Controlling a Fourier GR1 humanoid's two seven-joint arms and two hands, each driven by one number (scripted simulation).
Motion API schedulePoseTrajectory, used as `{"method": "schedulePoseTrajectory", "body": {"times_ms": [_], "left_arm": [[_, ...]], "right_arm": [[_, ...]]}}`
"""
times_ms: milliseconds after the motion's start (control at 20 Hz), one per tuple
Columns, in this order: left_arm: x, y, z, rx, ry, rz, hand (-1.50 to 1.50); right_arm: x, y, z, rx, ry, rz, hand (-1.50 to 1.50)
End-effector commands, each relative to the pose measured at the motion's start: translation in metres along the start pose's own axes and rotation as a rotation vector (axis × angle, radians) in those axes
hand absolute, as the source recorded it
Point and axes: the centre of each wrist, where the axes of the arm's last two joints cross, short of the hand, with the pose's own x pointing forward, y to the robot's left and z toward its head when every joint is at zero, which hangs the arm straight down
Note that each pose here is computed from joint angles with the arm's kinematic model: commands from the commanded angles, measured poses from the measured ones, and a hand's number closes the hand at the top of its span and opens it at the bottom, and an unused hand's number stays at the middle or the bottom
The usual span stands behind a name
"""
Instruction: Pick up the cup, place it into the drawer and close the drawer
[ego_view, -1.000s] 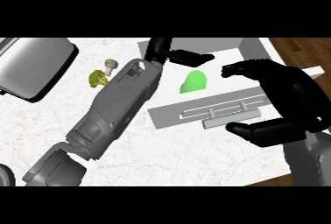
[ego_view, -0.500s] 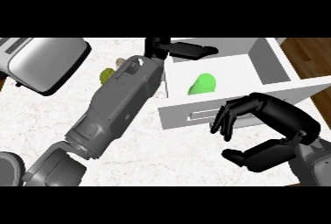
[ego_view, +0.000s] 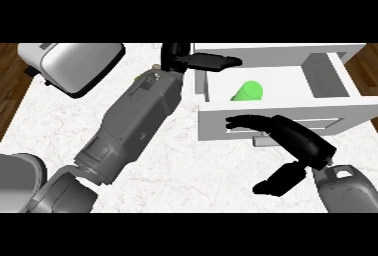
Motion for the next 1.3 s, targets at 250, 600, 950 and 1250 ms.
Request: {"method": "schedulePoseTrajectory", "body": {"times_ms": [250,600,950,1250], "left_arm": [[-0.005,0.039,0.010,0.003,-0.018,0.091,-1.50],[-0.019,0.068,0.031,0.019,-0.014,0.095,-1.50],[-0.017,0.084,0.039,-0.016,-0.011,0.115,-1.50],[-0.019,0.111,0.050,-0.028,-0.002,0.107,-1.50]], "right_arm": [[-0.080,0.031,-0.043,0.114,0.200,0.101,-1.50],[-0.128,0.014,-0.062,0.007,0.235,0.103,1.50],[-0.124,-0.054,-0.072,-0.218,0.174,0.067,1.50],[-0.115,-0.108,-0.062,-0.375,0.200,0.044,1.50]]}}
